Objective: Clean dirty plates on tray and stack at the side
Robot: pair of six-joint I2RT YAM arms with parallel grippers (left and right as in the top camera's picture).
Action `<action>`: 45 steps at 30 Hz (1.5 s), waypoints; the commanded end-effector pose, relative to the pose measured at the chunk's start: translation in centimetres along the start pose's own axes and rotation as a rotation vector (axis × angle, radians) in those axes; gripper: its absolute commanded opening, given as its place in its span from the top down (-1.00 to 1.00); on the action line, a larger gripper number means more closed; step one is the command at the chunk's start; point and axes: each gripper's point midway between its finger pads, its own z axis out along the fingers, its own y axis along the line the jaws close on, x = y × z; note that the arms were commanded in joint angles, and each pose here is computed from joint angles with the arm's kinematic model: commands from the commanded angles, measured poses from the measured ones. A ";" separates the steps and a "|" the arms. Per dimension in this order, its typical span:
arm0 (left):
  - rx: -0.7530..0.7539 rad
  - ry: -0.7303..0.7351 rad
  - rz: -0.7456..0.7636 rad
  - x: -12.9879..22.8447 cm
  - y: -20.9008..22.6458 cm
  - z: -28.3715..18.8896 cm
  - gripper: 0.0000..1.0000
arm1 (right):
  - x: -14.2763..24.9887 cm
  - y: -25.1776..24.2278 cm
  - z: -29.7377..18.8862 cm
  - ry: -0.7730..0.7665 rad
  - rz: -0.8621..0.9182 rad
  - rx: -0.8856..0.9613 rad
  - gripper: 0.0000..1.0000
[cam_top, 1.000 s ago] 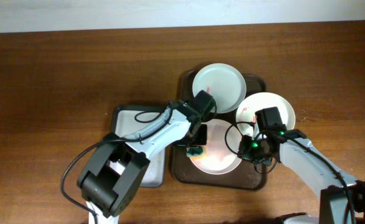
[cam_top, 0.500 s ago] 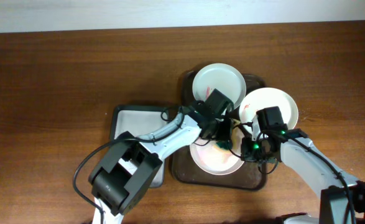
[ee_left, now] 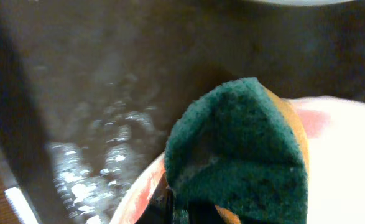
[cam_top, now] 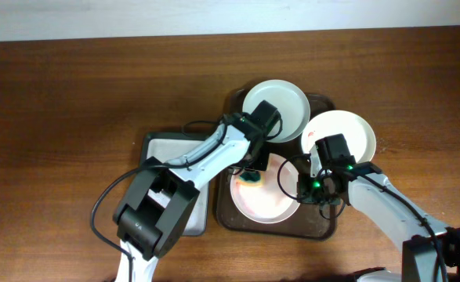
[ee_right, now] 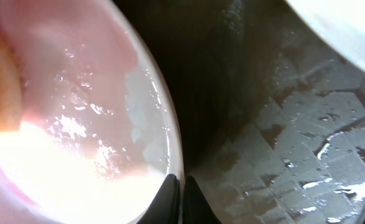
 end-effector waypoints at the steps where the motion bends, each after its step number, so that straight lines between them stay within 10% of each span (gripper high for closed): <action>1: -0.225 -0.026 -0.005 -2.0 5.0 -1.5 1.00 | 1.0 -1.5 0.3 0.029 0.051 0.072 0.92; 7: -0.023 -0.028 -0.035 -1.5 2.6 -10.7 1.00 | 1.1 -1.5 0.2 0.032 0.051 0.071 0.92; 11: -0.182 -0.102 -0.133 1.1 10.7 -18.7 1.00 | 1.3 -1.5 0.2 0.039 0.045 0.073 0.92; 14: -0.257 -0.022 -0.251 5.5 16.6 -16.9 1.00 | 1.2 -1.5 0.2 0.038 0.044 0.073 0.92; 18: 0.040 0.001 -0.247 7.4 15.1 -9.9 1.00 | 0.8 -1.4 0.3 0.022 0.039 0.068 0.92; 22: 0.055 -0.005 -0.251 8.0 15.8 -8.8 0.09 | -1.7 -1.8 -3.2 -0.032 0.013 0.171 0.92; 28: 0.086 -0.231 -0.226 6.6 15.2 -15.4 -0.76 | -5.0 0.4 -11.2 -0.233 -0.107 0.287 0.92; 45: 0.070 -0.397 -0.237 6.9 16.1 -20.0 -0.99 | -4.2 7.8 -20.9 -0.806 -0.595 0.896 0.92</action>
